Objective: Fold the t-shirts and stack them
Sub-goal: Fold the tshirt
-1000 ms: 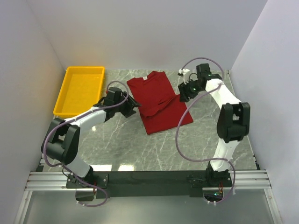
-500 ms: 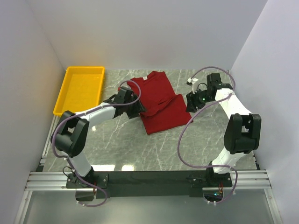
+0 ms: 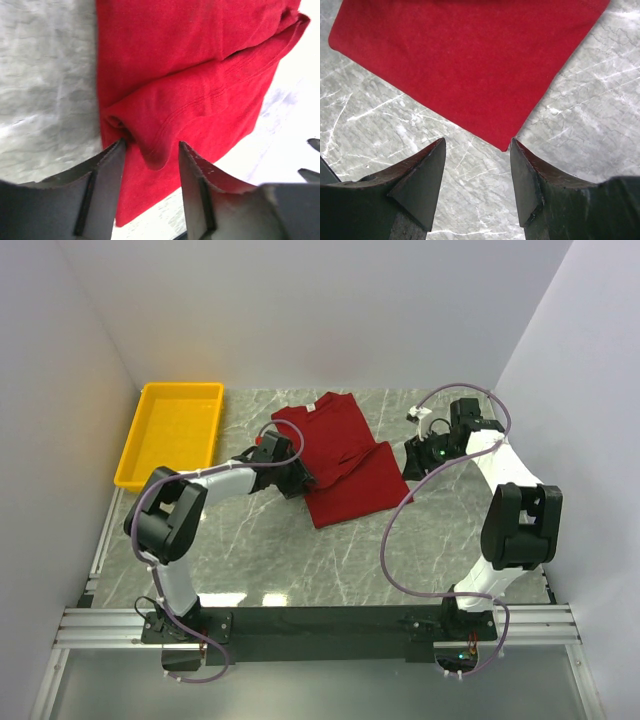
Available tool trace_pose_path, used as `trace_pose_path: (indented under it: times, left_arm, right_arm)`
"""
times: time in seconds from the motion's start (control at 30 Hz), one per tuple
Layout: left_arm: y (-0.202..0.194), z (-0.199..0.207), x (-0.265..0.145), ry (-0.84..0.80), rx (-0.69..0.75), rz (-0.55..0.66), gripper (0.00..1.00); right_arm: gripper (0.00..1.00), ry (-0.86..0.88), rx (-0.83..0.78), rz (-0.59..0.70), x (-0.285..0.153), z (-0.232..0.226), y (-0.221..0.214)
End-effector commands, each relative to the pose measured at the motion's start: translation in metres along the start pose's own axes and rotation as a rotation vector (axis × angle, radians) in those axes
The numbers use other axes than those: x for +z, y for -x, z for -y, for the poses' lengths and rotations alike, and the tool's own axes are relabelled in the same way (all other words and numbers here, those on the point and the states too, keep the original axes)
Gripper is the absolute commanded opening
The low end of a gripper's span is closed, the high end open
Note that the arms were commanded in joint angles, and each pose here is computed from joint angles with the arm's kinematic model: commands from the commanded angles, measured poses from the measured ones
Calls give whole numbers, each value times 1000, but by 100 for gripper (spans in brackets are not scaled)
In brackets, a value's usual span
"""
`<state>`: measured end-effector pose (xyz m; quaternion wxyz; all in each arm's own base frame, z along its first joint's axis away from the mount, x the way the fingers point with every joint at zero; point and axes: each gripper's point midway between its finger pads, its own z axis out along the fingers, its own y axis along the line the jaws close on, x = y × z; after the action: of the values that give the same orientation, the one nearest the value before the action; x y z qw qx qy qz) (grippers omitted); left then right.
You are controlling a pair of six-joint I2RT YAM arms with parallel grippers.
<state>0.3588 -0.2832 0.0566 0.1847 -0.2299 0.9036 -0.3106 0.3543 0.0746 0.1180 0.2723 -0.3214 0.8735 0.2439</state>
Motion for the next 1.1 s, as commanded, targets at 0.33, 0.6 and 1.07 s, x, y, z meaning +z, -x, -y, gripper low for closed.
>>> trace_pose_path:
  times: [0.33,0.6,1.07]
  left_arm:
    - [4,38,6,-122,-75,-14,26]
    - [9,29,-21,-61,-35,31,51]
    - [0,34,-17,-86,-53,-8,52]
  right_arm:
    - [60,16,-14,34,-12,-12,3]
    - [59,15,-20,43,-15,-12,4]
    - [59,16,-13,47,-16,-13,5]
